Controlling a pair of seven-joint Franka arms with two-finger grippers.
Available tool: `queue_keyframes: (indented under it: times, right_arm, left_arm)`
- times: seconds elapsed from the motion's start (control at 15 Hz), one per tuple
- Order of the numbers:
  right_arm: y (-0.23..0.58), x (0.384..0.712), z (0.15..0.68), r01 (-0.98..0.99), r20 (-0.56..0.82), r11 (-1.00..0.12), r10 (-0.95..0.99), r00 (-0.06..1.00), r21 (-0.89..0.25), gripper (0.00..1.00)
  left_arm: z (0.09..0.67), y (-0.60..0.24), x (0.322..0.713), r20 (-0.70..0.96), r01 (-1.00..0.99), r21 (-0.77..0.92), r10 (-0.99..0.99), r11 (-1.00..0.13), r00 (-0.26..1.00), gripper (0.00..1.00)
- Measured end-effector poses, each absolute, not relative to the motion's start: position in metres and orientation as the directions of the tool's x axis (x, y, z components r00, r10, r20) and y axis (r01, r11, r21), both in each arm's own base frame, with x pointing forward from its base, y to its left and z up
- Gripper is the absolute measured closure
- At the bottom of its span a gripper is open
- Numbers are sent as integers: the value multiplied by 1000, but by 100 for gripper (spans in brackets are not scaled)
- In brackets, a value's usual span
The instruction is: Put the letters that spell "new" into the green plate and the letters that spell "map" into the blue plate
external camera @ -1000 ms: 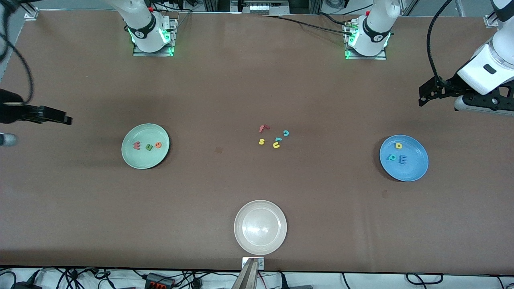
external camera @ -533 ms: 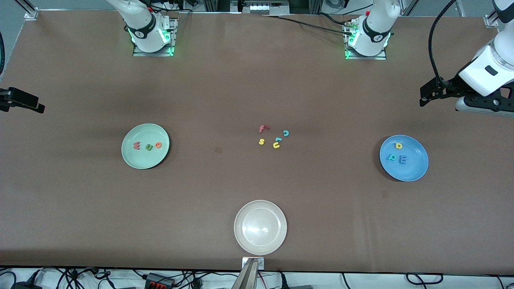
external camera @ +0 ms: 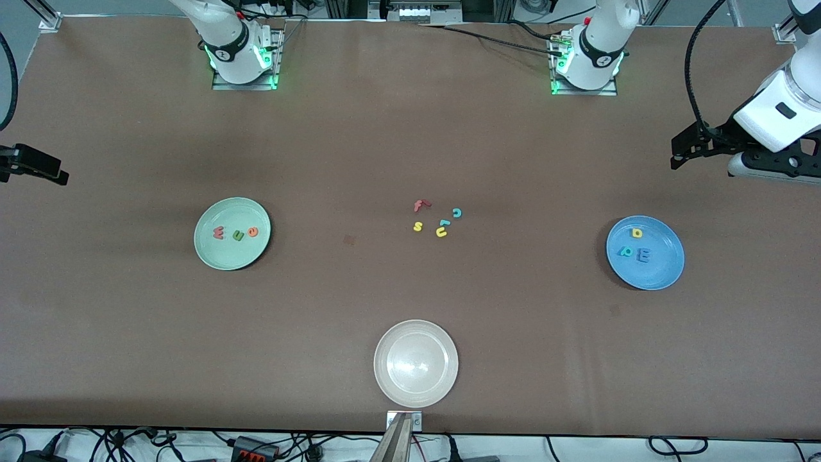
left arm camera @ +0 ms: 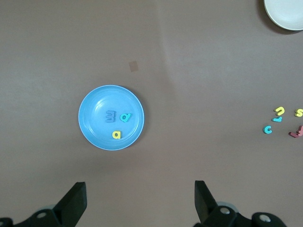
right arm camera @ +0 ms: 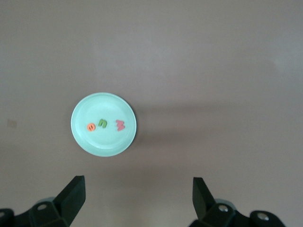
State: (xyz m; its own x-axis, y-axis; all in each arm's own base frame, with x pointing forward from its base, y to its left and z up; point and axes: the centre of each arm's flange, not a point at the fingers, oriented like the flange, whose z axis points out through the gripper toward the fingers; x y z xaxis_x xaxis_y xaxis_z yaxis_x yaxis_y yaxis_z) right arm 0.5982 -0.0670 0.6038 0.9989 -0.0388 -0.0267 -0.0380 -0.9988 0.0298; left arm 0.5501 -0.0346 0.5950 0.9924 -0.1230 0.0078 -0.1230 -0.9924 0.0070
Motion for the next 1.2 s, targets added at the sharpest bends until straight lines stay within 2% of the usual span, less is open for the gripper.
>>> queue_keyframes:
  times: [1.2]
  right_arm:
    - [-87,591,592,-80,-24,-997,-80,997,12,0]
  left_arm:
    - [595,-37,549,0,-127,7,-127,-992,992,0]
